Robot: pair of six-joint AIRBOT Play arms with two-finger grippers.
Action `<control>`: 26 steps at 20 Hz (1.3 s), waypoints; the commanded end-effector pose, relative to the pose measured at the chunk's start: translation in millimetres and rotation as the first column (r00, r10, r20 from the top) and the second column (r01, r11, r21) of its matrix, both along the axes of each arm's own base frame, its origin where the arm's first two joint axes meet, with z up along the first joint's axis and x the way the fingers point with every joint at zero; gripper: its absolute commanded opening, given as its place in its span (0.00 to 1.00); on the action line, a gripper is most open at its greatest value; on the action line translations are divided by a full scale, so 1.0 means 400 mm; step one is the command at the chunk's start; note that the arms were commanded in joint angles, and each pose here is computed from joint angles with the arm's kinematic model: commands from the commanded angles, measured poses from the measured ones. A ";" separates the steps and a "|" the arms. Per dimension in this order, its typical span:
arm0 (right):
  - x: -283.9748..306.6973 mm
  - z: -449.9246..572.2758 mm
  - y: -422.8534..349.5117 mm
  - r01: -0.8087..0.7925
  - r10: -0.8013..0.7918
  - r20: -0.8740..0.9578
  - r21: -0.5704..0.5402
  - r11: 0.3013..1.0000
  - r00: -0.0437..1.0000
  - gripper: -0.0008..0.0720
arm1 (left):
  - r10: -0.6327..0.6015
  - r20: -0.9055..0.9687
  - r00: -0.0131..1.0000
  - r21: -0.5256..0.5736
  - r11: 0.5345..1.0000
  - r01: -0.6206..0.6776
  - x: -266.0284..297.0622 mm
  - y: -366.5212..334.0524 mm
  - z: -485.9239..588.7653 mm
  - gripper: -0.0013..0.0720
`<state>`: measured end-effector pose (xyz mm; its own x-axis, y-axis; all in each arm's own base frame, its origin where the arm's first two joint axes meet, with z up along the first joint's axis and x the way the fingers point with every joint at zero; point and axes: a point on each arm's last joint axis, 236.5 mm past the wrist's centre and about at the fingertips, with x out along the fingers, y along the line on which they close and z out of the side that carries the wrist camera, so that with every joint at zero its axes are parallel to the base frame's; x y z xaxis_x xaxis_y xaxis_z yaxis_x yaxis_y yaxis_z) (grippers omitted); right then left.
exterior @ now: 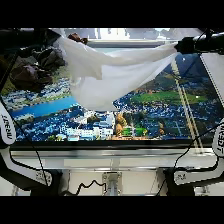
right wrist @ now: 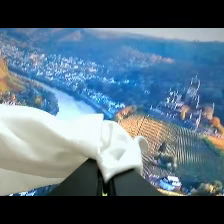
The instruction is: Fold the shirts.
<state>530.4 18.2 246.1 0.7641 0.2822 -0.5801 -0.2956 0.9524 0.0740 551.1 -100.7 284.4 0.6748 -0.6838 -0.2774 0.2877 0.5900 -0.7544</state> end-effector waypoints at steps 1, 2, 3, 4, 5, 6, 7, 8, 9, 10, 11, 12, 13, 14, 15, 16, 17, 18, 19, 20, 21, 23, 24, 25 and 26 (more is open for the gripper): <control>0.032 0.114 -0.036 0.031 -0.026 0.130 -0.041 0.999 0.991 0.04 | -0.001 0.117 0.993 -0.148 0.989 0.018 0.014 -0.014 0.138 0.03; 0.015 0.149 -0.037 0.027 -0.022 0.150 -0.032 0.999 0.988 0.04 | -0.106 0.160 0.981 -0.140 0.982 0.128 -0.042 -0.056 0.165 0.03; -0.007 0.169 -0.043 0.029 -0.023 0.156 -0.034 0.999 0.988 0.04 | -0.175 0.170 0.970 -0.114 0.974 0.196 -0.088 -0.083 0.175 0.04; -0.031 0.174 -0.058 0.039 -0.032 0.144 -0.047 0.998 0.989 0.04 | -0.218 0.173 0.961 -0.081 0.969 0.234 -0.127 -0.099 0.182 0.04; -0.051 0.170 -0.076 0.054 -0.046 0.127 -0.060 0.997 0.991 0.04 | -0.242 0.173 0.955 -0.033 0.967 0.252 -0.156 -0.104 0.180 0.04; -0.076 0.155 -0.105 0.078 -0.071 0.094 -0.075 0.994 0.993 0.04 | -0.271 0.148 0.951 0.062 0.962 0.264 -0.189 -0.102 0.152 0.04; -0.108 0.125 -0.133 0.105 -0.103 0.030 -0.074 0.992 0.994 0.04 | -0.283 0.050 0.958 0.202 0.942 0.268 -0.226 -0.078 0.076 0.04; -0.150 0.078 -0.149 0.117 -0.120 -0.061 -0.063 0.991 0.991 0.04 | -0.289 -0.114 0.951 0.339 0.888 0.310 -0.287 -0.040 -0.030 0.04; -0.190 0.023 -0.159 0.120 -0.127 -0.158 -0.053 0.991 0.979 0.04 | -0.262 -0.281 0.923 0.405 0.840 0.361 -0.354 0.008 -0.122 0.04; -0.229 -0.036 -0.161 0.120 -0.126 -0.259 -0.039 0.992 0.958 0.04 | -0.193 -0.438 0.878 0.443 0.804 0.398 -0.418 0.063 -0.208 0.04; -0.265 -0.104 -0.157 0.118 -0.118 -0.366 -0.021 0.993 0.923 0.04 | -0.110 -0.534 0.838 0.466 0.789 0.401 -0.453 0.109 -0.273 0.04; -0.293 -0.172 -0.148 0.111 -0.102 -0.456 -0.006 0.994 0.884 0.04 | -0.038 -0.605 0.795 0.479 0.780 0.402 -0.480 0.145 -0.335 0.04; -0.319 -0.235 -0.132 0.108 -0.083 -0.533 0.017 0.994 0.842 0.04 | -0.008 -0.670 0.743 0.464 0.776 0.427 -0.511 0.161 -0.393 0.04; -0.356 -0.305 -0.110 0.094 -0.051 -0.617 0.037 0.995 0.786 0.04 | -0.007 -0.740 0.673 0.418 0.779 0.467 -0.551 0.162 -0.456 0.04; -0.393 -0.369 -0.088 0.080 -0.023 -0.686 0.052 0.995 0.727 0.04 | -0.021 -0.798 0.602 0.360 0.784 0.505 -0.591 0.154 -0.513 0.04; -0.438 -0.434 -0.065 0.069 0.005 -0.753 0.067 0.995 0.658 0.04 | -0.032 -0.854 0.519 0.299 0.786 0.541 -0.641 0.145 -0.576 0.04; -0.486 -0.496 -0.040 0.055 0.032 -0.811 0.079 0.995 0.585 0.04 | -0.047 -0.899 0.435 0.238 0.782 0.576 -0.696 0.133 -0.633 0.04; -0.532 -0.551 -0.021 0.043 0.049 -0.855 0.083 0.996 0.517 0.04 | -0.057 -0.930 0.362 0.190 0.769 0.610 -0.749 0.124 -0.686 0.04; -0.585 -0.604 0.002 0.027 0.067 -0.895 0.088 0.996 0.442 0.04 | -0.052 -0.955 0.293 0.154 0.756 0.636 -0.803 0.117 -0.740 0.04; -0.631 -0.650 0.019 0.013 0.078 -0.921 0.089 0.996 0.382 0.04 | -0.039 -0.968 0.249 0.138 0.744 0.653 -0.847 0.112 -0.792 0.04; -0.676 -0.695 0.035 0.002 0.082 -0.941 0.088 0.996 0.328 0.04 | -0.024 -0.977 0.214 0.128 0.735 0.666 -0.889 0.106 -0.841 0.04; -0.751 -0.765 0.061 -0.004 0.090 -0.964 0.092 0.996 0.250 0.04 | -0.013 -0.983 0.182 0.112 0.741 0.662 -0.948 0.090 -0.912 0.04; -0.785 -0.791 0.070 -0.006 0.094 -0.972 0.095 0.996 0.215 0.04 | -0.011 -0.986 0.168 0.103 0.749 0.655 -0.972 0.085 -0.937 0.04; -0.815 -0.813 0.071 -0.006 0.090 -0.978 0.090 0.996 0.187 0.04 | -0.006 -0.988 0.157 0.099 0.752 0.652 -0.990 0.084 -0.953 0.04; -0.847 -0.832 0.070 -0.002 0.085 -0.984 0.086 0.996 0.155 0.04 | -0.005 -0.989 0.149 0.094 0.754 0.651 -1.001 0.083 -0.960 0.04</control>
